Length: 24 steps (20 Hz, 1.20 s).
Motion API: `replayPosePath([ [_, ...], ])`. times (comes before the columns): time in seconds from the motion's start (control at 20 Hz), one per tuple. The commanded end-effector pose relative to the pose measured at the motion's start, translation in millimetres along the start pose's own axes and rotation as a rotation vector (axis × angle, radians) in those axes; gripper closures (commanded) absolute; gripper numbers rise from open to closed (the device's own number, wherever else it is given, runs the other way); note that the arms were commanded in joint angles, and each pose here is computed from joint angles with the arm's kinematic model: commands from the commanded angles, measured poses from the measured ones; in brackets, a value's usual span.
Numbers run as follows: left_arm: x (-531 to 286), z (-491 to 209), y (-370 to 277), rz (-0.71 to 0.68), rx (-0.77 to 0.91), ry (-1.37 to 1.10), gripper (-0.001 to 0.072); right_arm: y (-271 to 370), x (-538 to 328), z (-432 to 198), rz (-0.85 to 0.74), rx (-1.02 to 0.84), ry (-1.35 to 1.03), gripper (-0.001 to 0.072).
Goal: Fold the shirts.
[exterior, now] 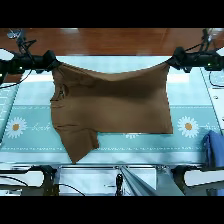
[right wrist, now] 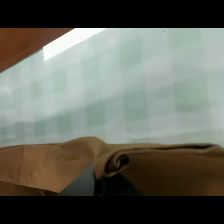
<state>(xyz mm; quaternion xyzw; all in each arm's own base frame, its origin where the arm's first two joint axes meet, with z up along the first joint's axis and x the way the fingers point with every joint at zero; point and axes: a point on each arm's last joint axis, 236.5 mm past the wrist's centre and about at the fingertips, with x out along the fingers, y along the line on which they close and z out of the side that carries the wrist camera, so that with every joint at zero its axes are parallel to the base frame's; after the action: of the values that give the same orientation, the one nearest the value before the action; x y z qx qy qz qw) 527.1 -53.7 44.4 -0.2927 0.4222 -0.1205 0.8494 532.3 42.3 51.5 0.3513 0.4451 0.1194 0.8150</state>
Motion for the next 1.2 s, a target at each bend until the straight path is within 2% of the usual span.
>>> replayPosePath([
  [0.0,12,-5,21,0.005,-0.056,0.037,0.0685,-25,15,-8,-0.019,0.059,0.079,0.0691],
  [0.25,-12,-26,49,-0.003,-0.126,0.165,0.0685,-58,-15,-29,-0.044,0.116,0.209,0.069],
  [0.5,-20,-105,64,0.043,-0.04,0.466,0.0685,-81,-22,-102,-0.165,-0.02,0.499,0.069],
  [0.8,-15,-149,85,0.091,-0.103,0.594,0.0684,-109,-6,-125,-0.283,0.014,0.516,0.069],
  [0.85,-16,-149,84,0.099,-0.125,0.595,0.0612,-111,-6,-125,-0.298,0.033,0.514,0.0684],
  [0.9,-19,-149,82,0.099,-0.137,0.607,0.03,-110,-9,-128,-0.304,0.059,0.526,0.0479],
  [0.95,-25,-149,79,0.097,-0.132,0.632,0.0005,-110,-13,-133,-0.301,0.064,0.551,0.0106],
  [1.05,-52,-154,86,0.151,-0.086,0.725,0.0001,-113,-31,-141,-0.32,0.037,0.608,0.009],
  [1.15,-87,-165,105,0.254,-0.058,0.802,0.0002,-126,-63,-145,-0.405,-0.015,0.645,0.009],
])
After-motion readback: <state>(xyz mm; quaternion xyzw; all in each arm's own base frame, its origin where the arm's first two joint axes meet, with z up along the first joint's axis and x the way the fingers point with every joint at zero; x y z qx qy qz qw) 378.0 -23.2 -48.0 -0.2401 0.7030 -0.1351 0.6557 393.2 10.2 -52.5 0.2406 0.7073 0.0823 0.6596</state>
